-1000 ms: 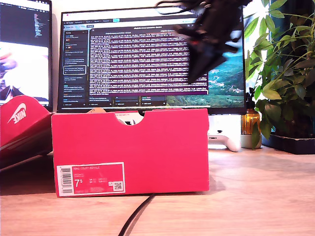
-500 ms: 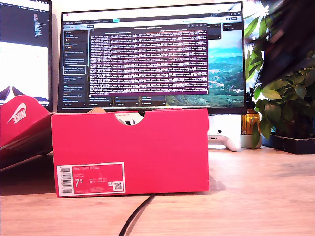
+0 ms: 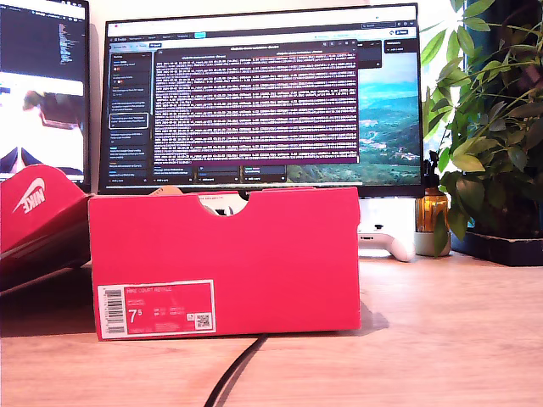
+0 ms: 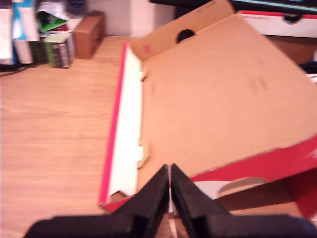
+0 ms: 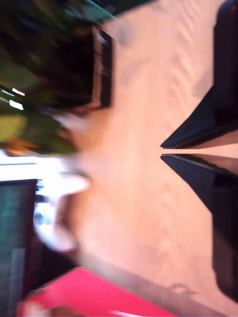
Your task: Pack the blue shoes by picking the first shoe and placing it inside the red shoebox, left side, then picking and rotating the second shoe and placing it in the shoebox
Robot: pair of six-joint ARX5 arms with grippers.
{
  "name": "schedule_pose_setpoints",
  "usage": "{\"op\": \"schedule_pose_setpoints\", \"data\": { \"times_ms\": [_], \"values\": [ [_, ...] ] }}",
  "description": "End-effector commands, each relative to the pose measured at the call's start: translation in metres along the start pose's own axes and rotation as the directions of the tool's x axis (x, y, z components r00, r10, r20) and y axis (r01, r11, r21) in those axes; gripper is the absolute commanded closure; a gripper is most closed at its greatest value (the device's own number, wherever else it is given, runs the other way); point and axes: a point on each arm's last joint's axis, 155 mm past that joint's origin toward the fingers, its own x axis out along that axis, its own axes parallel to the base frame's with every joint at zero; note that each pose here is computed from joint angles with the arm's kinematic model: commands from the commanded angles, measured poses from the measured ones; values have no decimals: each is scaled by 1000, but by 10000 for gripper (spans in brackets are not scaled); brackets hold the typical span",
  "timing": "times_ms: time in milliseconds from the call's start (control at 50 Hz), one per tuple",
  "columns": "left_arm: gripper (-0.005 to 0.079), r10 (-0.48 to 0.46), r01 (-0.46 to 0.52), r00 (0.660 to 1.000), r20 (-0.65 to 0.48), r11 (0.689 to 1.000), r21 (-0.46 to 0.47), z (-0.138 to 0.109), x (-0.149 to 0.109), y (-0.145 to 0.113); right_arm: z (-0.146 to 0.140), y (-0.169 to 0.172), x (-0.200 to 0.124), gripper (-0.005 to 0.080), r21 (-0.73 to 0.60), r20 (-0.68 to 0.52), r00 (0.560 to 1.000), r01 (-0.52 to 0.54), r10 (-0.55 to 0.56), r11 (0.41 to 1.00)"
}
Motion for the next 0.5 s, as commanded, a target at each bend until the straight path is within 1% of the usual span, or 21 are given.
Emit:
{"op": "schedule_pose_setpoints", "data": {
  "times_ms": [0,40,160,300,420,480],
  "values": [
    [763,19,-19,1000,3,1000,2,0,0,4,-15,-1,1,760,9,-3,1000,3,-3,1000],
    [763,21,-21,1000,6,1000,-13,1,0,4,-18,-1,0,760,8,9,1000,3,-3,1000],
    [763,21,-21,1000,7,1000,-6,1,0,4,-29,-5,-1,760,-2,43,999,31,-31,1000],
    [763,37,-37,999,27,999,-6,5,-1,7,-39,-4,0,760,10,68,997,32,-32,999],
    [763,61,-62,997,42,997,37,7,-2,12,-43,-4,0,760,2,80,996,32,-32,999],
    [763,67,-69,996,51,997,36,9,-2,13,-46,-5,1,760,-1,78,996,36,-36,999]
  ]
}}
